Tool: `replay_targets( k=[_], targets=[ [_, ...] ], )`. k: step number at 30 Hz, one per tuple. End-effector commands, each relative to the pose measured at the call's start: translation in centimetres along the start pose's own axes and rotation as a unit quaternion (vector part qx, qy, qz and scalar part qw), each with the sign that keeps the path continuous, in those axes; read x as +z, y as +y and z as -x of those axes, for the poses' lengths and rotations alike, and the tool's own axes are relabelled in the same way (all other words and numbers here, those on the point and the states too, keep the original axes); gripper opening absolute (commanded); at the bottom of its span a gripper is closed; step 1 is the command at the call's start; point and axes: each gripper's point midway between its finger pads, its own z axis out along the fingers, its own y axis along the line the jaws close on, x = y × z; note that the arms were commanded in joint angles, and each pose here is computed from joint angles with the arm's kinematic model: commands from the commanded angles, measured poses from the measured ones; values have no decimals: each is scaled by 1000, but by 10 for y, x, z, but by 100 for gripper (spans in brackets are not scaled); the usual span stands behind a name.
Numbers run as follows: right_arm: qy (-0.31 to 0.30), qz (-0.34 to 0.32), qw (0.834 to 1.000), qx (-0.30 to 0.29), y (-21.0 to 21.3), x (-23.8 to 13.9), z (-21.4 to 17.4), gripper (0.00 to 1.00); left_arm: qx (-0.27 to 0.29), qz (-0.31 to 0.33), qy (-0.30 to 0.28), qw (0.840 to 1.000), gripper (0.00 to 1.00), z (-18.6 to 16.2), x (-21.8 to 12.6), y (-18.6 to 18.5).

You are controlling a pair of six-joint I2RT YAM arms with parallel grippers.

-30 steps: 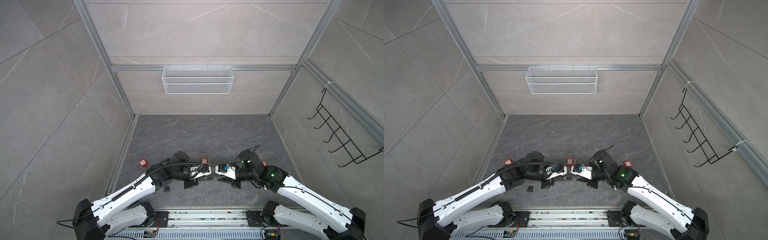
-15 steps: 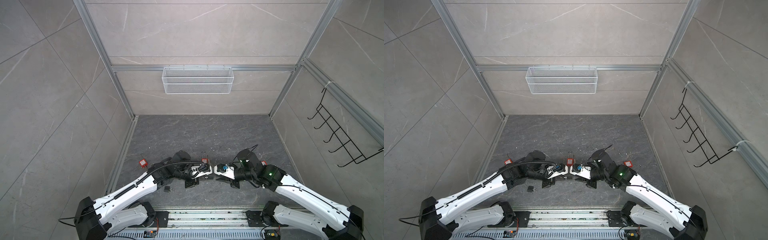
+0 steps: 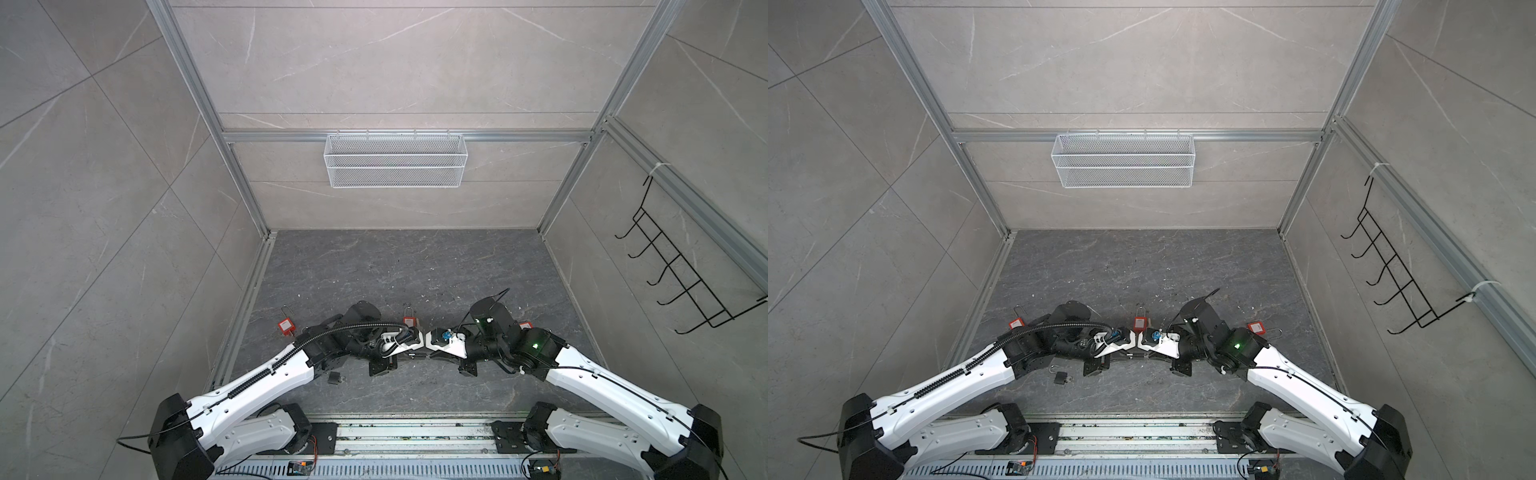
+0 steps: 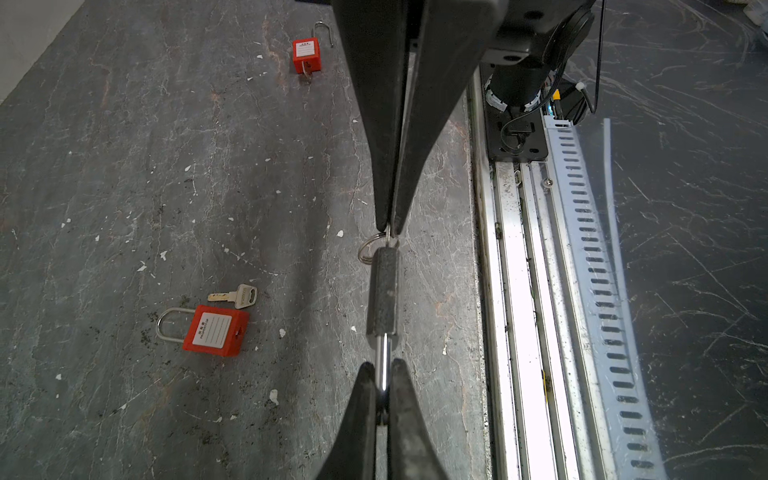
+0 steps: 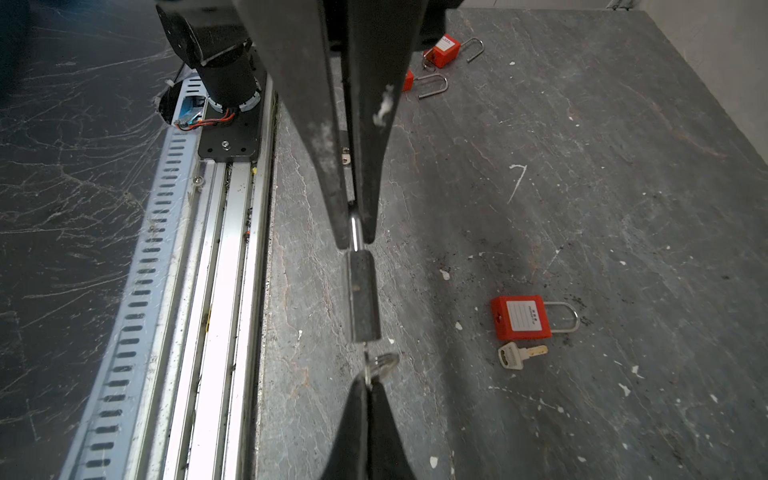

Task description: Lock with the key

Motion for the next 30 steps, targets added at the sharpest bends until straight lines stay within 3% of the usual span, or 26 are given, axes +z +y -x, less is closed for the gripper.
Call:
replay_targets(
  k=[1,6,15,23,30],
  targets=[
    [-11,-3,1000,-22,0,-6,9,0,23,1,-10,1000,0,15,-10,1],
    [6,-20,999,-25,-1,-6,-5,0,21,-2,23,1000,0,1,-15,4],
    [14,-47,998,24,-17,-9,-32,0,14,9,56,998,0,-14,-30,17],
    [58,-154,984,68,-57,-35,-57,0,-5,-43,205,978,0,-60,-17,21],
    [81,-194,974,83,-65,-48,-67,0,-19,-80,294,952,0,-79,4,33]
  ],
)
